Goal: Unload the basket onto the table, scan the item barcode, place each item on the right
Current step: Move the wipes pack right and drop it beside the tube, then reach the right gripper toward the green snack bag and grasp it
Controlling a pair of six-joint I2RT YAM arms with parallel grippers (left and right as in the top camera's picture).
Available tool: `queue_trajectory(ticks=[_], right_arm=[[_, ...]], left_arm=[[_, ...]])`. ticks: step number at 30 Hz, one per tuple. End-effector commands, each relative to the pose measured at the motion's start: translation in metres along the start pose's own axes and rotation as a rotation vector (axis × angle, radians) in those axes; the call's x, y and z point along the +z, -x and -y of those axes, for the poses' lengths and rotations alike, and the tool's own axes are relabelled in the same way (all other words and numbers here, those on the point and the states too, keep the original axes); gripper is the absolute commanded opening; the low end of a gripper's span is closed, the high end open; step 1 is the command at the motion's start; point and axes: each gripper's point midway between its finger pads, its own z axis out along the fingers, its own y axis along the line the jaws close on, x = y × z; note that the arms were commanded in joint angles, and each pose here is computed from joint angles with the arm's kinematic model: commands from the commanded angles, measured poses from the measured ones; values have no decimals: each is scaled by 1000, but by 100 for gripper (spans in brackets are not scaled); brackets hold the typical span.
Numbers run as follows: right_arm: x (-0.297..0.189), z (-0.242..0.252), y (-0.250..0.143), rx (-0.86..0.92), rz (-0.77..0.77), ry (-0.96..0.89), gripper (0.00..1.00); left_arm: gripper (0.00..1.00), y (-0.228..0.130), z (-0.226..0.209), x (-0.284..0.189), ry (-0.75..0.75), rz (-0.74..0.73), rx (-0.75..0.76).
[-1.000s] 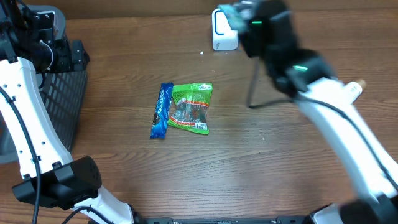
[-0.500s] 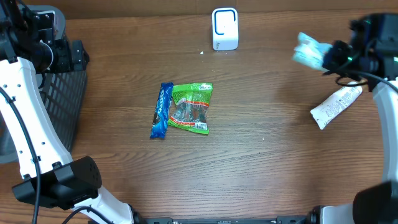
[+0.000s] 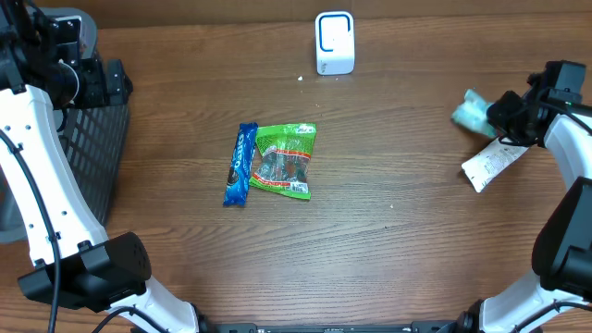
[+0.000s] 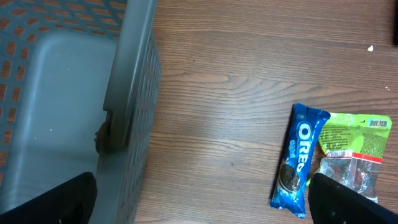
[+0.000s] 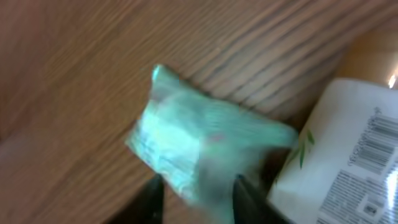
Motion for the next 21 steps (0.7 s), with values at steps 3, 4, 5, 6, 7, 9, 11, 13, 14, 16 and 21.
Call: queue_trajectory(ticks=[3, 4, 5, 6, 7, 9, 11, 13, 14, 16, 21], right_arm=[[-12, -2, 9, -6, 34, 0, 49], [-17, -4, 10, -5, 30, 7, 51], [-29, -13, 12, -6, 19, 30, 55], [-38, -20, 14, -28, 13, 51, 58], [-45, -30, 15, -65, 5, 84, 62], [-64, -57, 13, -159, -16, 162, 63], [-80, -89, 5, -255, -51, 248, 64], [-91, -121, -9, -354, -85, 323, 64], [-95, -139, -20, -408, -103, 351, 65], [-97, -172, -45, -524, -129, 382, 67], [-88, -246, -116, -753, -151, 408, 70]], left_arm=[[100, 2, 6, -8, -10, 22, 32], [100, 2, 6, -8, -10, 22, 32], [100, 2, 6, -8, -9, 22, 32], [100, 2, 6, -8, -10, 22, 32], [100, 2, 6, -8, -10, 22, 32], [100, 2, 6, -8, -10, 22, 32], [100, 2, 6, -8, -10, 22, 32], [100, 2, 6, -8, -10, 22, 32], [100, 2, 6, -8, -10, 22, 32], [100, 2, 6, -8, -10, 22, 32], [100, 2, 6, -8, -10, 22, 32]])
